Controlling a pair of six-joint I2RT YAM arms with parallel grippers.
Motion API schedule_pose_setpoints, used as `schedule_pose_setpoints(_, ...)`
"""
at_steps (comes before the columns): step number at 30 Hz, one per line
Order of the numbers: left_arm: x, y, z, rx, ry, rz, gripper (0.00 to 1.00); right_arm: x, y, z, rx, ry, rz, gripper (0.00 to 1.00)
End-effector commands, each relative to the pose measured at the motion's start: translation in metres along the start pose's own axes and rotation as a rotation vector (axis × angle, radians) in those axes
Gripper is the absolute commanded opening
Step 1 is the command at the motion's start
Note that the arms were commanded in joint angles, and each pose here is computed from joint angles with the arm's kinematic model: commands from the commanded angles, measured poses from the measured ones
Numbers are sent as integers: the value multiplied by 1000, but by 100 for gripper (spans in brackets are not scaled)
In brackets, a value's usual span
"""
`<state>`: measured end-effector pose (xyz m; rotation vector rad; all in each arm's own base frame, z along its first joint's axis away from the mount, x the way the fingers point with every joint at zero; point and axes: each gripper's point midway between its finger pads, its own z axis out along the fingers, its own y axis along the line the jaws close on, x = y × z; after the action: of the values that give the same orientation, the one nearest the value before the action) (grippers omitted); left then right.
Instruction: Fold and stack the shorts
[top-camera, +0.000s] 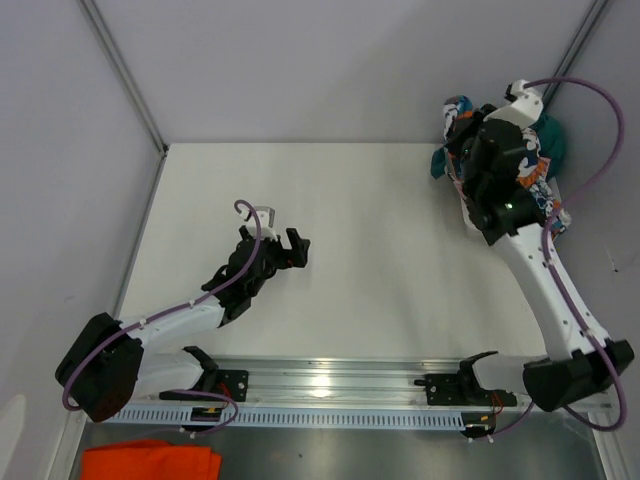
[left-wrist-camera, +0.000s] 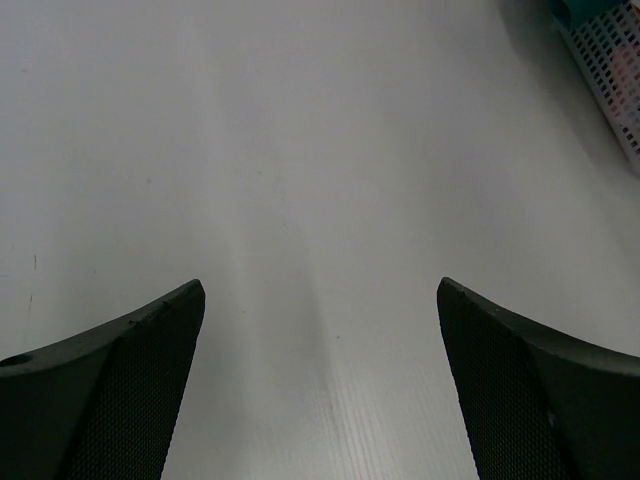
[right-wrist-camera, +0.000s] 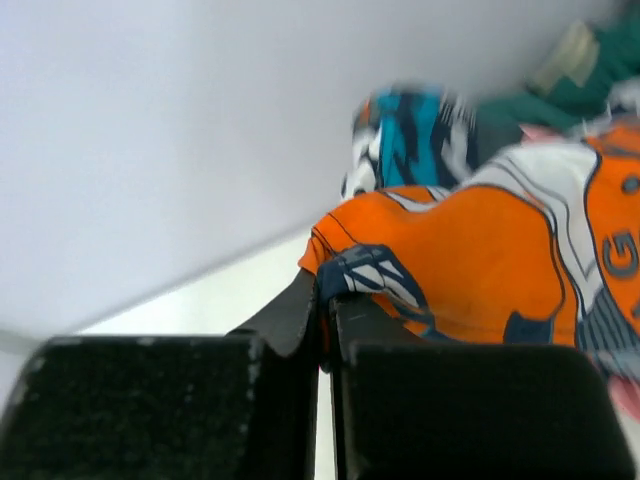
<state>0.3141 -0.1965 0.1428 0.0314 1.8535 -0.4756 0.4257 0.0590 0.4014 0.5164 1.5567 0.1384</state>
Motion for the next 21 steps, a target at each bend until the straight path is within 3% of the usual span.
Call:
schedule_pose_setpoints(1, -25, -10, 2, 21, -70, -2, 99, -121, 75, -90, -404, -203, 110, 0)
schedule_pose_setpoints(5, -25, -9, 2, 14, -68, -3, 99, -202, 109, -174, -682, -268, 205, 0)
schedule_pose_setpoints(10, -24, -4, -1, -6, -68, -3, 99, -229, 131, -234, -920, -221, 225, 0)
schedule_pose_setpoints(13, -30, 3, -3, -49, -88, -9, 99, -233, 125, -238, -896, -207, 244, 0)
schedule_pose_setpoints(17, -40, 21, -14, -142, -136, -51, 99, -187, 125, -219, -859, -63, 255, 0)
schedule_pose_setpoints(21, -49, 40, -28, -227, -195, -92, 99, -75, 103, -162, -684, 160, 236, 1)
